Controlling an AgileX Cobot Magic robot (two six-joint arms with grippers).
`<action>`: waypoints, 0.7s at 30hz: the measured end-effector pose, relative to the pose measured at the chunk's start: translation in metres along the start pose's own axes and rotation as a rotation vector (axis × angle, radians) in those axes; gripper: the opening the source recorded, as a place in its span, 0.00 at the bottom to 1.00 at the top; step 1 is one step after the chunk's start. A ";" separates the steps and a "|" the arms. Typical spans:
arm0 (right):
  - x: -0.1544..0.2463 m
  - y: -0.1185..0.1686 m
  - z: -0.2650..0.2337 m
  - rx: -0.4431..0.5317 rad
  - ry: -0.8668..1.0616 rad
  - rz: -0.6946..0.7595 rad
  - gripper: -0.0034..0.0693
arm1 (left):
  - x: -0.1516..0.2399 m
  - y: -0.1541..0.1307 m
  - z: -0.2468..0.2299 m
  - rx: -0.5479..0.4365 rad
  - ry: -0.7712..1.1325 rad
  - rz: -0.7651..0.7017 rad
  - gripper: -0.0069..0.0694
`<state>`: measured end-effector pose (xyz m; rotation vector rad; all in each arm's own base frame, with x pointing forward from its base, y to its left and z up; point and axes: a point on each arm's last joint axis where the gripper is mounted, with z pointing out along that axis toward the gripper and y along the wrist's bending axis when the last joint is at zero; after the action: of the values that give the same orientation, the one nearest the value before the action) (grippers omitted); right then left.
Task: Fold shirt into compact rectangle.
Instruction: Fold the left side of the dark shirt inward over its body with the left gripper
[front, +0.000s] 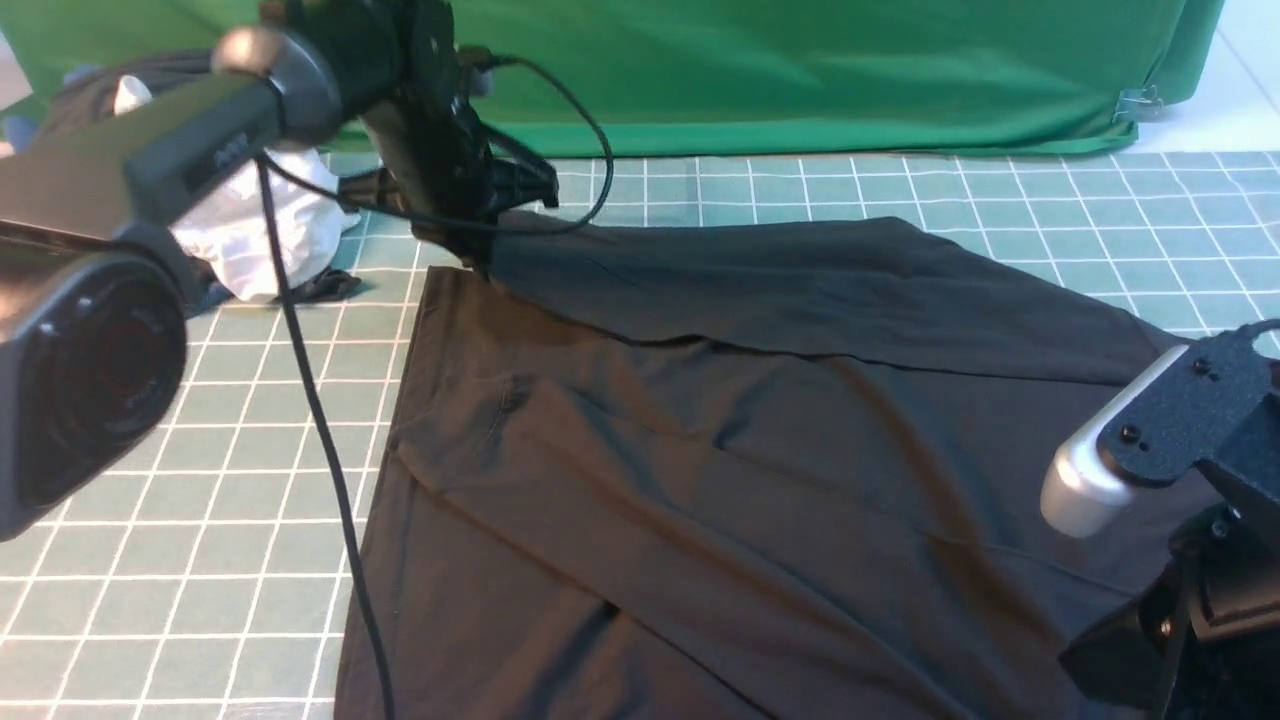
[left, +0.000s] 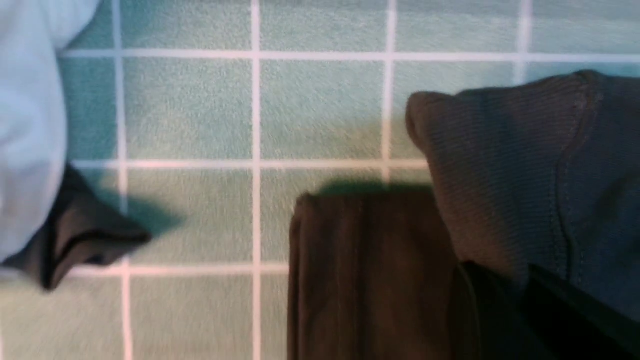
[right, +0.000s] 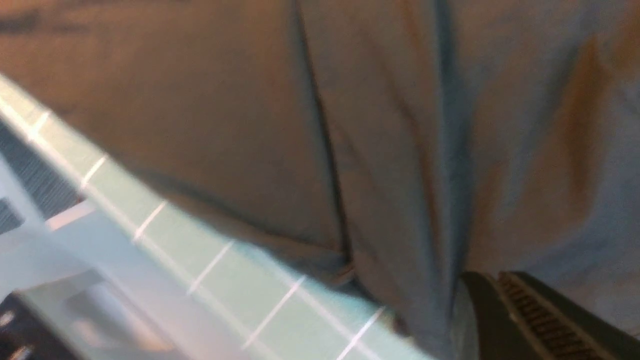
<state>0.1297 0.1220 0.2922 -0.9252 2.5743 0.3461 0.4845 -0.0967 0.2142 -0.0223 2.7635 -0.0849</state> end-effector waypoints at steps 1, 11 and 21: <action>0.000 -0.001 0.000 0.007 -0.004 0.000 0.11 | 0.000 0.000 -0.002 0.003 0.005 0.000 0.12; -0.029 -0.068 -0.049 0.419 -0.224 0.149 0.09 | 0.029 -0.002 -0.069 0.018 0.060 0.021 0.12; -0.029 -0.115 -0.039 0.466 -0.163 0.237 0.07 | 0.131 -0.020 -0.103 0.024 0.153 0.003 0.12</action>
<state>0.2149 0.0383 0.3279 -0.4103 2.4557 -0.1137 0.3248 -0.1140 0.2630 -0.0059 2.9152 -0.1243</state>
